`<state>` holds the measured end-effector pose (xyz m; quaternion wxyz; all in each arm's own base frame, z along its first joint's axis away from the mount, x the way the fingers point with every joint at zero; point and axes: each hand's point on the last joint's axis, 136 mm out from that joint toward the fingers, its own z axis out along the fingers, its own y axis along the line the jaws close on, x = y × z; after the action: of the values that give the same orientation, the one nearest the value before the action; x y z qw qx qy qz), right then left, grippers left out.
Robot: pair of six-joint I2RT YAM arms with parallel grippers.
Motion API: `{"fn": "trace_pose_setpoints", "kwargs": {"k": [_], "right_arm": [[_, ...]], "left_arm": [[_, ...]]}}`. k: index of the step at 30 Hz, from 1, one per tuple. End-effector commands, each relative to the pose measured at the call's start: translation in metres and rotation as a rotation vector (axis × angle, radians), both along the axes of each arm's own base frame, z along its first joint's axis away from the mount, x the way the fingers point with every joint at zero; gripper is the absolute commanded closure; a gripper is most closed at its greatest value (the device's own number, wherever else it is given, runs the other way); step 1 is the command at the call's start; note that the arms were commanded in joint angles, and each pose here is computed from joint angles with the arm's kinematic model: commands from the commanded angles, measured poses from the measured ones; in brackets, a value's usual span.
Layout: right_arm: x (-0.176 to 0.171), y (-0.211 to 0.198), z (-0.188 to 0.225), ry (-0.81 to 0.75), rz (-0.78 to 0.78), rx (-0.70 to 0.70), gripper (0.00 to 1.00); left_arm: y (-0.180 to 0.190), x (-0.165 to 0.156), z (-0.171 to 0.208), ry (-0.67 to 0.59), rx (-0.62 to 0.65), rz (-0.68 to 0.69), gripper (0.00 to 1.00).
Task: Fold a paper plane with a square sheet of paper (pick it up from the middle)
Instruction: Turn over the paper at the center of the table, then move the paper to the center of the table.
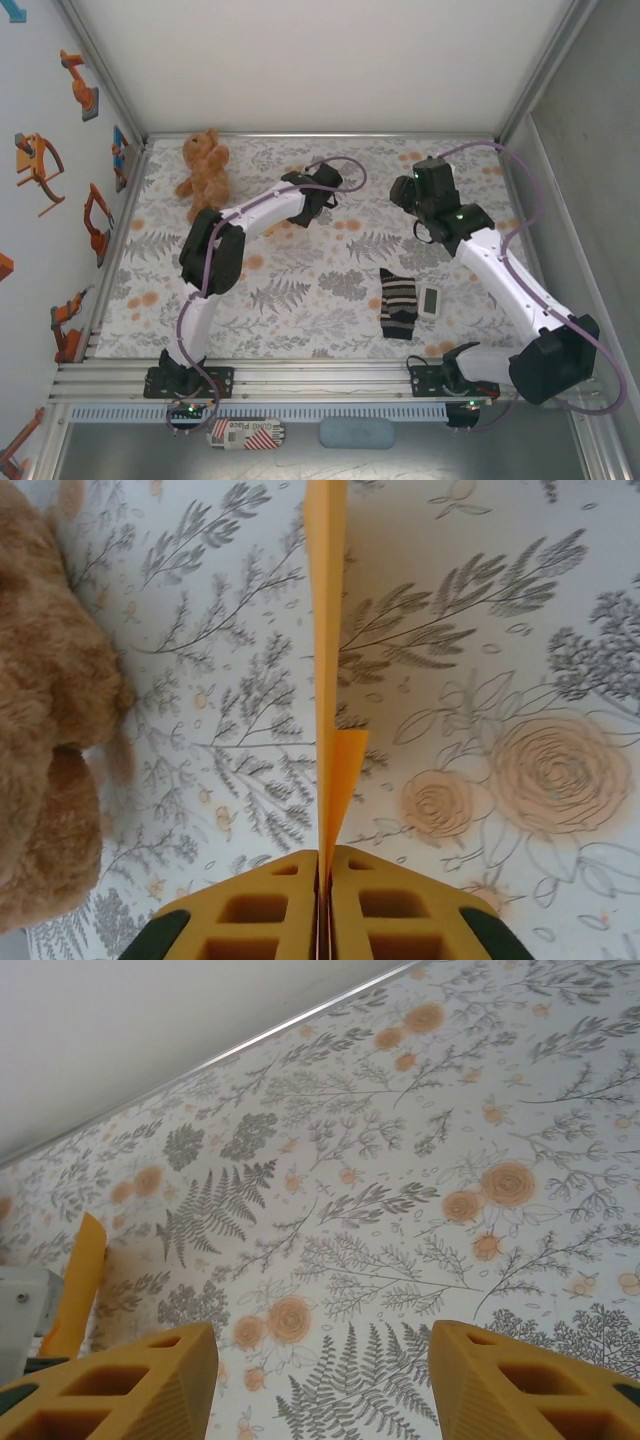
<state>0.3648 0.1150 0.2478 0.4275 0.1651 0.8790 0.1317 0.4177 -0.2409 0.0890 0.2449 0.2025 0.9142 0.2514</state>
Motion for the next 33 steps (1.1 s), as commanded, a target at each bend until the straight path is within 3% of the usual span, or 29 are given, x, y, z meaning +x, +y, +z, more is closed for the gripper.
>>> {"fn": "trace_pose_setpoints", "kwargs": {"k": [1,7,13,19,27,33], "right_arm": [[0.001,-0.02,-0.004,0.002,-0.104,-0.013,0.44],[0.017,-0.016,-0.01,0.012,-0.101,0.001,0.45],[0.038,0.02,-0.026,0.056,0.042,0.049,0.5],[0.049,0.093,-0.062,0.156,0.246,0.185,0.61],[0.045,0.23,-0.105,0.275,0.471,0.358,0.7],[0.046,0.298,-0.134,0.342,0.545,0.461,0.77]], "left_arm": [[-0.007,-0.008,0.0,0.05,-0.039,0.017,0.84],[-0.052,-0.031,-0.02,0.229,-0.332,-0.003,0.68],[-0.075,-0.042,0.007,0.328,-0.676,-0.012,0.53],[-0.01,-0.032,0.038,0.236,-0.95,0.197,0.38],[0.09,-0.056,0.049,0.063,-0.96,0.413,0.22],[0.126,-0.071,0.06,-0.037,-0.966,0.476,0.13]]}}
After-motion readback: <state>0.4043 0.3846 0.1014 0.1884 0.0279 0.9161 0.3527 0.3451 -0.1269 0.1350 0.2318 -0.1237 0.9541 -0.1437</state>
